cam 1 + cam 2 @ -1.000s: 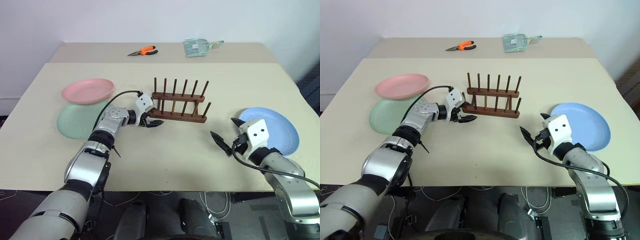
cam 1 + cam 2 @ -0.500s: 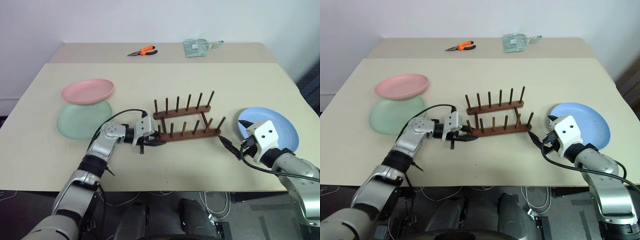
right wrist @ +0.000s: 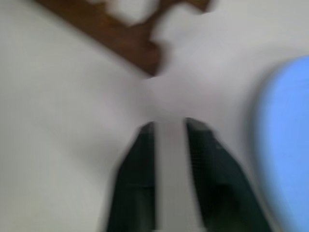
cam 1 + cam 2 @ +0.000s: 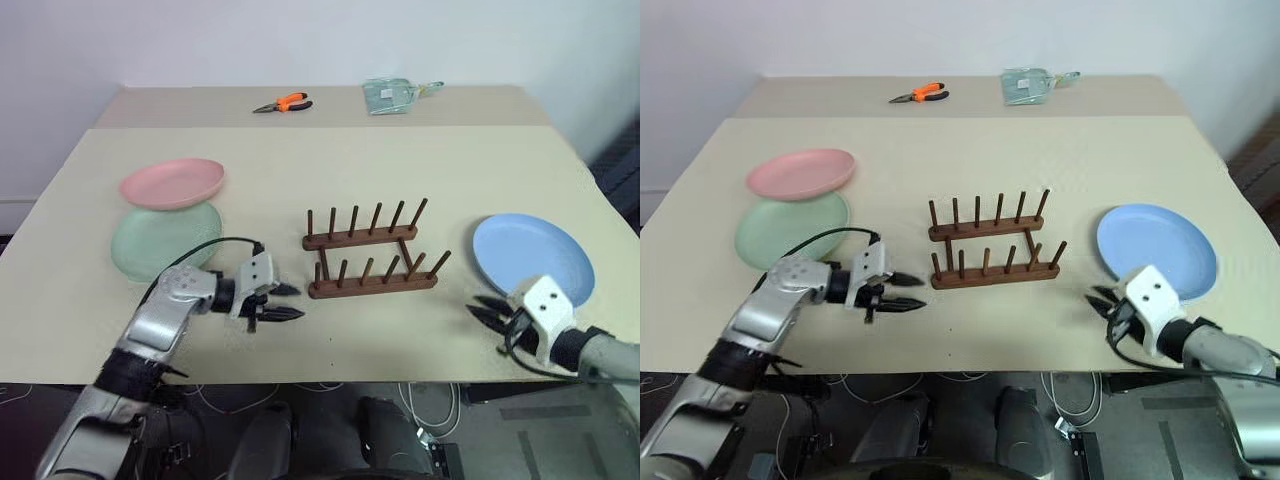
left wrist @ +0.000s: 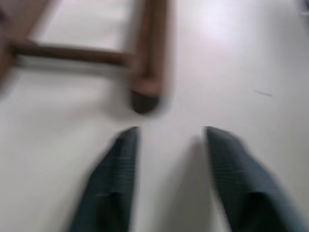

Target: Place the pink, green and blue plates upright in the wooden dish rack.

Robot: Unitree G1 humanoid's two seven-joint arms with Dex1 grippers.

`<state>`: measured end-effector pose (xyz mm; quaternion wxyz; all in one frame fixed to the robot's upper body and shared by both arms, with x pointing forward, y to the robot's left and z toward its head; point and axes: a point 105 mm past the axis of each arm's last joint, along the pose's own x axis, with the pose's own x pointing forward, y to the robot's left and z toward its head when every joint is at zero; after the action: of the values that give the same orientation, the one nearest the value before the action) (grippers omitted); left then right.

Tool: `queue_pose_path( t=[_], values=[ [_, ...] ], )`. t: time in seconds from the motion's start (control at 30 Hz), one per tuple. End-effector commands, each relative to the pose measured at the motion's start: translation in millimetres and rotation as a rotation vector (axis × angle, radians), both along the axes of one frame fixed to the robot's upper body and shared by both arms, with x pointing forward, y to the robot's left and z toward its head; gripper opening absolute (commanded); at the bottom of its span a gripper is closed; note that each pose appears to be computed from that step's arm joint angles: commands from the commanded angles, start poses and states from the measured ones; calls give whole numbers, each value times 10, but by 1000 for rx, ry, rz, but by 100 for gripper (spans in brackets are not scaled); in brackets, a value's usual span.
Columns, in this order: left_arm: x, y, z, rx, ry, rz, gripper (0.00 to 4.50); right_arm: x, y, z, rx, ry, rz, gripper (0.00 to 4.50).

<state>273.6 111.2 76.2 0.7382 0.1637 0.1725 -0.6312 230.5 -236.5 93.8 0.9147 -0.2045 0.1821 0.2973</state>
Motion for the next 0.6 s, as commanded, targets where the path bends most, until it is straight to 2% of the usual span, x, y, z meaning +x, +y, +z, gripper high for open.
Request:
queue_pose_path(
  t=[0.03, 0.07, 0.13, 0.23, 0.37, 0.6],
  values=[
    [-203, -195, 95, -57, 38, -64, 44, -15, 236, 38, -4, -22, 84, 0],
    [-201, -249, 82, -63, 27, -44, 3, 5, 273, 11, -8, -25, 85, 0],
    [-147, -381, 25, -65, -31, 12, 3, 91, 337, -61, -39, -44, 79, 0],
    [167, -507, -127, -18, -117, 231, 3, 331, 412, -149, -82, -101, 26, 0],
    [561, -486, -150, -24, -161, 491, 3, 634, 448, -212, -131, -161, -50, 0],
    [902, -451, -169, -37, -190, 647, 3, 1171, 428, -127, -114, -252, -179, 0]
  ],
)
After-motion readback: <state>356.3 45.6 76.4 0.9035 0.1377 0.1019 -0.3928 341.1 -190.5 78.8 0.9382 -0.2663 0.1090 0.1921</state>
